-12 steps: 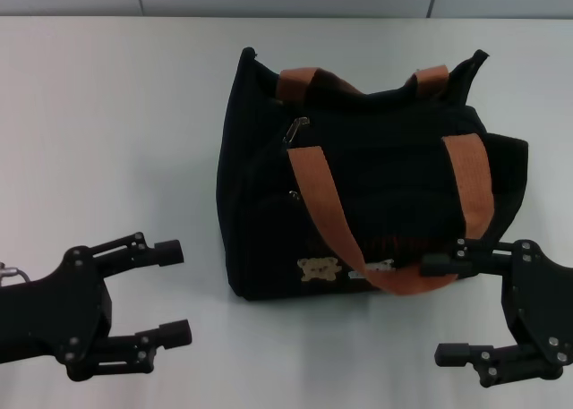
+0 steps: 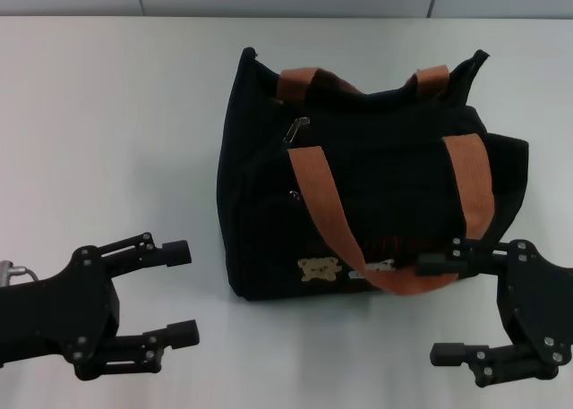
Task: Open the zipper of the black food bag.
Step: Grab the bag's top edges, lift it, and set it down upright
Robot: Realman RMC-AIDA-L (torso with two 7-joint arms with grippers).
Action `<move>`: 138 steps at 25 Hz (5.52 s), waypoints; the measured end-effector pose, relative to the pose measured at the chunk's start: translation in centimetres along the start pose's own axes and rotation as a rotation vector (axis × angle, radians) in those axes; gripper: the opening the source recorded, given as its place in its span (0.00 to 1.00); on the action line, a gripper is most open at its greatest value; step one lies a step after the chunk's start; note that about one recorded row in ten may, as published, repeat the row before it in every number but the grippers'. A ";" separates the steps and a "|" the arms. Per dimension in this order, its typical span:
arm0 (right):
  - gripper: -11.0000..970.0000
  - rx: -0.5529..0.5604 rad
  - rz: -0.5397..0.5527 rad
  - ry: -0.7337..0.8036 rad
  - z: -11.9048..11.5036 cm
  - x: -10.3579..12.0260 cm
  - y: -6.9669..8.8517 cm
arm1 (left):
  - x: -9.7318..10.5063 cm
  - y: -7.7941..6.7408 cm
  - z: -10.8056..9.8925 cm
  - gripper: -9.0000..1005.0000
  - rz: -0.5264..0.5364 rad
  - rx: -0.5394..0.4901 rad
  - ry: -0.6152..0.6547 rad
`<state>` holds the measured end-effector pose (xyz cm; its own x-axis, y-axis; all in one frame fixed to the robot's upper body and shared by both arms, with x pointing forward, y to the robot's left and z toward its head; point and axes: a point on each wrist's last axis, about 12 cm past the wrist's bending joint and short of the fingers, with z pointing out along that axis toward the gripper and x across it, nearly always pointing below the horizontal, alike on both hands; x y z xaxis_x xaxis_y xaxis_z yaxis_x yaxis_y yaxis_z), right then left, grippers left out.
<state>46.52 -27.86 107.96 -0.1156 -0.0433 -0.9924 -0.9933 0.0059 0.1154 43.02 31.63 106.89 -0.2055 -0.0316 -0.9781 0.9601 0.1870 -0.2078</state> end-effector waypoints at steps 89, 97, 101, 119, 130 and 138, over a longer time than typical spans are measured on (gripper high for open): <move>0.83 0.307 0.117 -0.120 4.4 2.3 -3.1 | -13.0 4.7 3.6 0.08 0.656 -0.053 0.134; 0.83 0.212 0.191 -0.087 10.1 2.4 -4.1 | -12.6 4.9 4.4 0.08 0.665 -0.028 0.047; 0.83 0.219 0.189 -0.094 10.2 2.4 -4.2 | -11.8 5.0 4.4 0.08 0.650 -0.023 0.040; 0.83 0.394 0.135 -0.307 2.6 1.2 -2.5 | -8.4 4.5 3.4 0.08 0.587 -0.056 0.015; 0.83 0.423 -0.028 -0.323 6.4 2.3 -2.0 | -7.9 4.5 3.6 0.08 0.569 -0.053 0.007; 0.83 0.515 -0.063 -0.354 7.7 2.5 -2.2 | -7.6 4.5 3.7 0.08 0.564 -0.053 0.002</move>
<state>48.45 -20.30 104.86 0.0380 0.2734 -0.9612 -0.8599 0.4990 0.1080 49.60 29.03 113.36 0.3358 0.0891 -0.9377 0.9107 0.2234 0.3474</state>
